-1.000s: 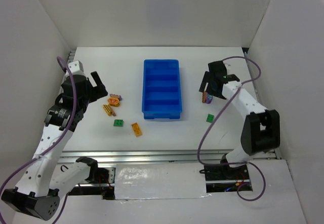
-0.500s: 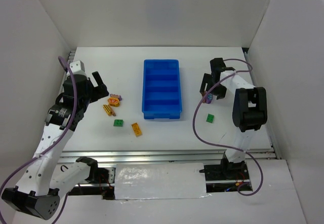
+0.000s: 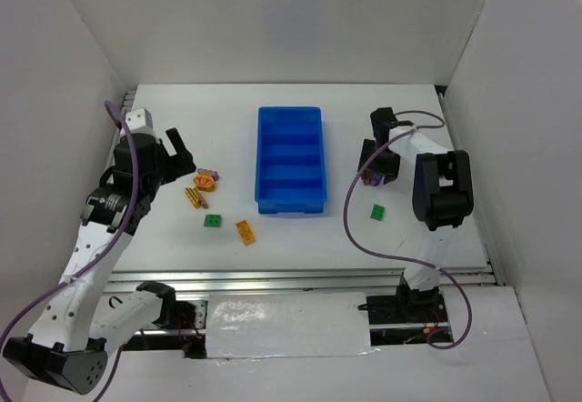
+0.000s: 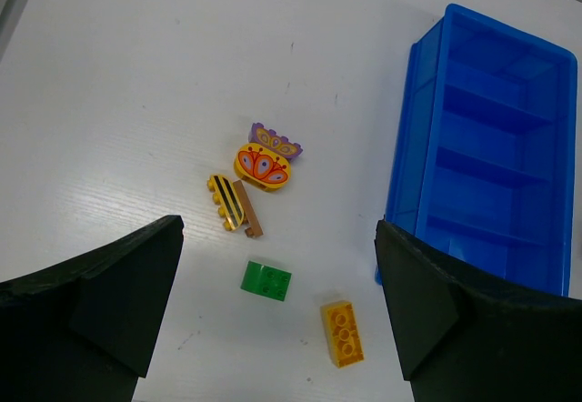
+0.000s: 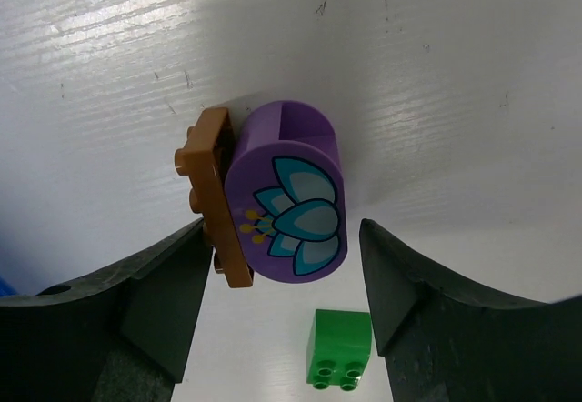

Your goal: Sort the legos into containers by color

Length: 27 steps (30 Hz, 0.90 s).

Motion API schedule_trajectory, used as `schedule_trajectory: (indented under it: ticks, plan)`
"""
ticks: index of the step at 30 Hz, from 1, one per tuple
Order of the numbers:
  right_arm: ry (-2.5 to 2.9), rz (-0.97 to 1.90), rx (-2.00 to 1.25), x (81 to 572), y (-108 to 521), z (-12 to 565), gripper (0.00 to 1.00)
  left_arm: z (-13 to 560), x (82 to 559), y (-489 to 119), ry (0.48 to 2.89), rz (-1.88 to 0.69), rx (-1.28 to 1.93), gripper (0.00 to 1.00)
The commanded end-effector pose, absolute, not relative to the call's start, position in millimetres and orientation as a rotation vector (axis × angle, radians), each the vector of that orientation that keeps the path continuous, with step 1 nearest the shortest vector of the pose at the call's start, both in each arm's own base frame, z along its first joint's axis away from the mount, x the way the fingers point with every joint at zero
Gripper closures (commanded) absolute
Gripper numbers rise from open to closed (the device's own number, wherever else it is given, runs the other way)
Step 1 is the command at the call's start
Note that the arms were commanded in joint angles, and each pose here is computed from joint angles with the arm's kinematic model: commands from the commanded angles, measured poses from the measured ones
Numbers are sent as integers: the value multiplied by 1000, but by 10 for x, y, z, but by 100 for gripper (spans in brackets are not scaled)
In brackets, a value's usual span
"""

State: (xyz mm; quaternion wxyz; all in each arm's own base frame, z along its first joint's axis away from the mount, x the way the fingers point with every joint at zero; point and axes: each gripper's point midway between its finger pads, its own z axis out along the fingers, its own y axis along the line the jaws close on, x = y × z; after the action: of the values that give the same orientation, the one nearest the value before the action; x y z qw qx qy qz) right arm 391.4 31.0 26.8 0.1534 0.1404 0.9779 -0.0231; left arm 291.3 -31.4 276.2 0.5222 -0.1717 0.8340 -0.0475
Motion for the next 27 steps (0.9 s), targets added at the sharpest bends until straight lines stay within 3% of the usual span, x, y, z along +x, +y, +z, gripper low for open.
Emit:
schedule_trajectory:
  ticks: [1, 12, 17, 23, 24, 26, 27]
  plan:
    - [2789, -66, 350, 4007, 366, 367, 28, 2859, 2964, -339, 1958, -132, -391, 0]
    - [2822, -38, 184, 4157, 477, 350, 21, 2819, 2983, -366, 1973, -139, -378, 0]
    - [2836, -28, 146, 4199, 483, 341, 23, 2798, 2994, -373, 1980, -138, -375, 0]
    - [2849, -8, 139, 4186, 521, 332, 50, 2773, 3003, -387, 1991, -141, -371, 1]
    - [2852, 2, 138, 4176, 534, 329, 59, 2777, 3001, -386, 1989, -142, -371, 0]
    - [2849, 16, 134, 4157, 554, 333, 64, 2773, 3004, -377, 1989, -137, -374, 0]
    - [2852, 20, 129, 4146, 564, 327, 82, 2776, 3006, -384, 1989, -140, -372, 0]
